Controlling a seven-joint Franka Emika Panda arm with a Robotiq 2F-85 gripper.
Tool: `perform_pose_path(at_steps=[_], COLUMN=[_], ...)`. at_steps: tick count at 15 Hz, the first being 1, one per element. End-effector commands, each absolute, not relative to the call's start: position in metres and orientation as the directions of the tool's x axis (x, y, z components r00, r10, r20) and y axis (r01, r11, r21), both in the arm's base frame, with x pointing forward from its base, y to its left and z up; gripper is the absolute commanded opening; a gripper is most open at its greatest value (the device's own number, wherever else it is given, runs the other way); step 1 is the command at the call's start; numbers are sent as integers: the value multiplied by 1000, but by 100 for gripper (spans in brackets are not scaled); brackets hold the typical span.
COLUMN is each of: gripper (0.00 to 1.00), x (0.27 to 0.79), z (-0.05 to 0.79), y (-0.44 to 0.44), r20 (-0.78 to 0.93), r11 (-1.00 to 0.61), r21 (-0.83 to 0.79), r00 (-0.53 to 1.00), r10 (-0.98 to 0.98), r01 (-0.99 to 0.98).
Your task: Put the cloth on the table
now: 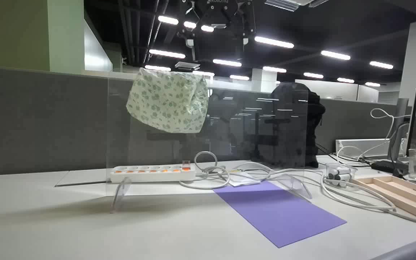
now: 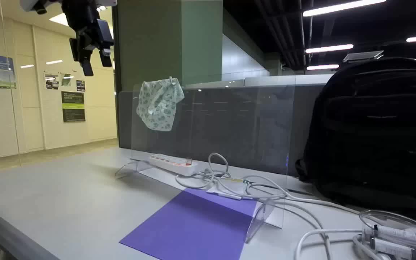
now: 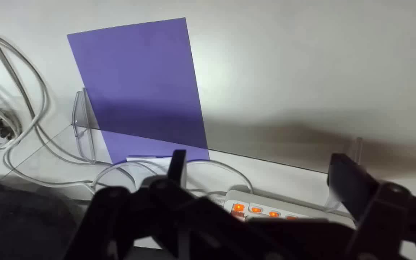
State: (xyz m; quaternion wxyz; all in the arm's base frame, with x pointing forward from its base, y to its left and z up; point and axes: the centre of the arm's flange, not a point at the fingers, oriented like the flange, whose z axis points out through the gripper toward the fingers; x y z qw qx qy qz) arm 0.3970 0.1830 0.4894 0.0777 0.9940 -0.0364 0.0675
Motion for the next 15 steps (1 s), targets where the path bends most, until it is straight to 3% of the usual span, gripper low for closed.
perform_pose_path(at_steps=[1,15], gripper=[100,100], x=[397,404], z=[489,482], y=[183,188], r20=[140,176], r11=[-985,-985], r21=[149,159], r00=[988,983], r10=[-62,-42], r01=[-83,-71])
